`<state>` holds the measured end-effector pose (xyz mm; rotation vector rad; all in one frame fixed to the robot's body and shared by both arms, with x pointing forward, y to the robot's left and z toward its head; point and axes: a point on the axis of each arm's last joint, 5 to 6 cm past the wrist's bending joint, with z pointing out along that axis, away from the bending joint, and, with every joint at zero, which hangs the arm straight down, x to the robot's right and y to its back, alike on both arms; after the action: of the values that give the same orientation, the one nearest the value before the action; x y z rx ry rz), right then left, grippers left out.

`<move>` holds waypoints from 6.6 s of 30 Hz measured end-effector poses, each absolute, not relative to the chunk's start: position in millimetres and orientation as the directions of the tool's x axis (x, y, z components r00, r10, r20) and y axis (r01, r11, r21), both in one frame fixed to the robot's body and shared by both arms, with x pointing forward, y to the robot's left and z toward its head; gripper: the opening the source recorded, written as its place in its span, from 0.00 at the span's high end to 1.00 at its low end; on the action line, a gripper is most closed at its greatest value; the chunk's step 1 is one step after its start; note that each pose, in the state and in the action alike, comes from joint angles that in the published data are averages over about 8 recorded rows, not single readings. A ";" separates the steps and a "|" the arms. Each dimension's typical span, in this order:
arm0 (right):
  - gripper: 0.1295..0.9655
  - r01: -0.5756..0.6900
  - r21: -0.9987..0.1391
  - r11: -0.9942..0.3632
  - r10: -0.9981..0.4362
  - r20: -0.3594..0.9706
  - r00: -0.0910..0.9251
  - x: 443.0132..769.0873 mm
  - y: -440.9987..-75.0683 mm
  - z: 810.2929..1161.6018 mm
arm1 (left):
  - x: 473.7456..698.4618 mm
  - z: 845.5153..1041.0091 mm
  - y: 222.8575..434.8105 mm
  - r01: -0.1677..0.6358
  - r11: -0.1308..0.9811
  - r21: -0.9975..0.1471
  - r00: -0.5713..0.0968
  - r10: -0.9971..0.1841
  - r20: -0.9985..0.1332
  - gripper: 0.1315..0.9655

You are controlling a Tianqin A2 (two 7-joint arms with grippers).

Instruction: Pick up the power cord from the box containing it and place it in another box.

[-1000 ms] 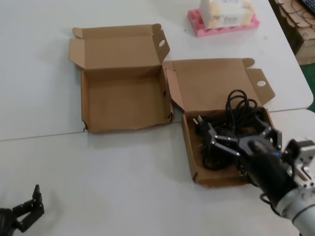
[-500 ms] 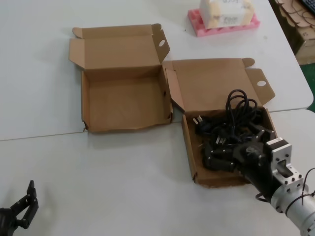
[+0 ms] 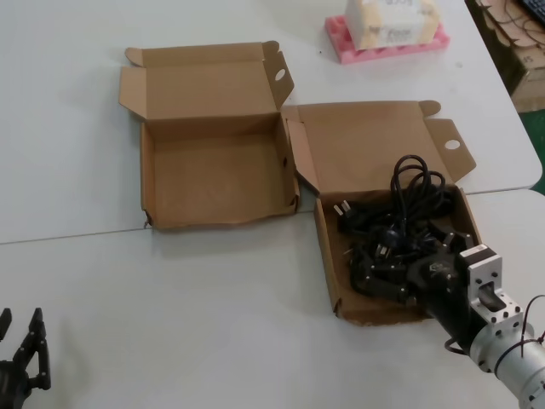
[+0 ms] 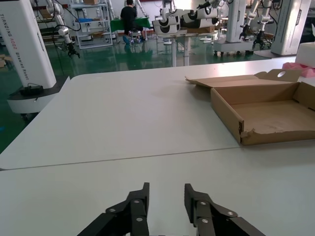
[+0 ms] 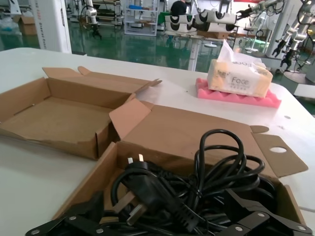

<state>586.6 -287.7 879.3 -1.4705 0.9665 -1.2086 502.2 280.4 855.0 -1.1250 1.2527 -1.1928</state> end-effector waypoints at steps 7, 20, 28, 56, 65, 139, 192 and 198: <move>0.17 -0.009 -0.976 -0.219 -0.959 0.213 0.188 586.7 -288.7 875.7 | 502.2 855.0 280.4 0.022 0.070 -0.997 -0.035 -0.997 -0.071 0.81; 0.49 -0.016 -0.976 -0.215 -0.960 0.209 0.188 589.0 -286.4 871.9 | 502.2 855.0 280.4 0.022 0.070 -0.997 -0.035 -0.997 -0.071 0.94; 0.66 -0.009 -0.974 -0.226 -0.958 0.220 0.185 590.7 -286.0 873.8 | 502.2 855.0 280.4 0.022 0.070 -0.997 -0.035 -0.997 -0.071 0.96; 0.87 0.064 -0.964 -0.256 -0.947 0.264 0.183 574.3 -286.9 897.9 | 502.2 855.0 280.4 0.022 0.070 -0.997 -0.035 -0.997 -0.071 0.96; 0.88 0.193 -0.956 -0.222 -0.951 0.256 0.176 567.0 -268.3 936.8 | 502.2 855.0 280.4 0.022 0.070 -0.997 -0.035 -0.997 -0.071 0.96; 0.22 0.327 -0.877 -0.352 -0.878 0.431 0.209 731.0 -51.5 1009.6 | 502.2 855.0 280.4 0.022 0.070 -0.997 -0.035 -0.997 -0.070 0.96; 0.00 0.068 -0.957 0.281 -0.942 -0.262 0.212 642.5 -127.1 915.7 | 502.2 855.0 280.4 0.022 0.070 -0.997 -0.035 -0.997 -0.071 0.20; 0.00 0.042 -0.945 0.324 -0.932 -0.312 0.187 625.0 -150.4 899.5 | 502.2 855.0 280.4 0.022 0.070 -0.997 -0.035 -0.997 -0.071 0.15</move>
<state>625.0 -150.4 899.5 -0.9982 1.1647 -0.8768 502.2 280.4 855.0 -1.1251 1.2527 -1.1928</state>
